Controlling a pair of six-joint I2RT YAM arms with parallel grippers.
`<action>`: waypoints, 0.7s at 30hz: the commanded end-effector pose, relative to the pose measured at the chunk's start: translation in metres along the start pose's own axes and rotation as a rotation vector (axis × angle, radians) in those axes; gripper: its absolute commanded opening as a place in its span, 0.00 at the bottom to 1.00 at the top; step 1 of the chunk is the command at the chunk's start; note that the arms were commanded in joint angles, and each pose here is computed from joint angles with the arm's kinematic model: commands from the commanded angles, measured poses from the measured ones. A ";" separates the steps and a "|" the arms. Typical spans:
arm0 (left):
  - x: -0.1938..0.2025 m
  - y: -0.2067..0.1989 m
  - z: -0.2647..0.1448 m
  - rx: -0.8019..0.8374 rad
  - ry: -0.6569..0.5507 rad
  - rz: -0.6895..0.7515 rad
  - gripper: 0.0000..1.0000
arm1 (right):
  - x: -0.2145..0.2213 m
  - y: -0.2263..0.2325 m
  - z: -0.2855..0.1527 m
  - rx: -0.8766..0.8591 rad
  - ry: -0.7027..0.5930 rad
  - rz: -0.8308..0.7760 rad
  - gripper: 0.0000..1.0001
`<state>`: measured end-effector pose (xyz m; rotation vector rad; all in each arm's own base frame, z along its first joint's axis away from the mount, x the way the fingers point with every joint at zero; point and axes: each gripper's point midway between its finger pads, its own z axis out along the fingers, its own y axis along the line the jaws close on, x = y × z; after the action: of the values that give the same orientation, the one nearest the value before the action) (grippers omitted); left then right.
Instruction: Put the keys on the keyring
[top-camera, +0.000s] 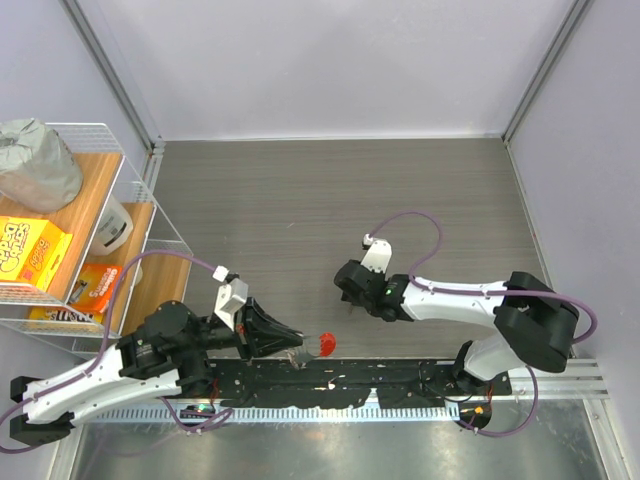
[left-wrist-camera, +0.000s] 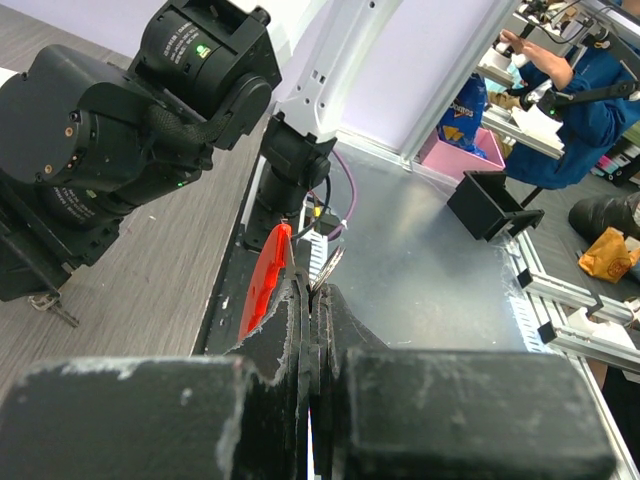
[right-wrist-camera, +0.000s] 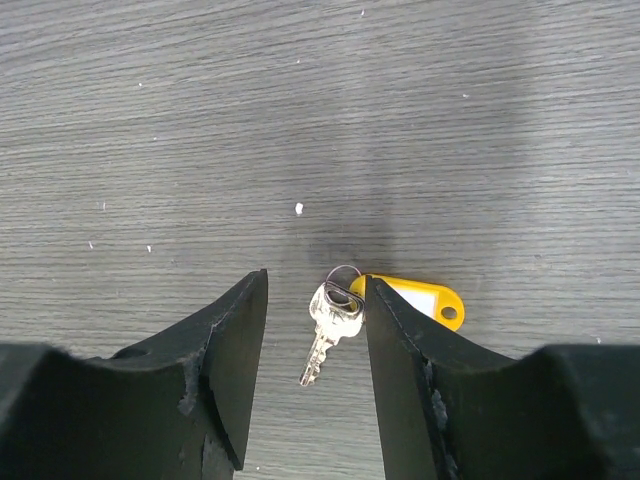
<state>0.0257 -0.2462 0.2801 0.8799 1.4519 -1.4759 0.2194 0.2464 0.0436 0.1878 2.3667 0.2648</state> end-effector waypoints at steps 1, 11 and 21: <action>-0.027 -0.015 -0.005 0.050 -0.080 0.042 0.00 | -0.015 0.014 0.001 -0.013 -0.044 0.017 0.50; -0.025 -0.015 -0.007 0.050 -0.084 0.039 0.00 | 0.000 0.004 0.010 0.022 -0.015 0.017 0.50; -0.025 -0.014 -0.005 0.047 -0.083 0.030 0.00 | 0.015 -0.007 0.017 0.043 0.018 0.008 0.45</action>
<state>0.0239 -0.2414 0.2864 0.8694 1.4210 -1.4856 0.2176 0.2464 0.0233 0.1789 2.4057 0.2151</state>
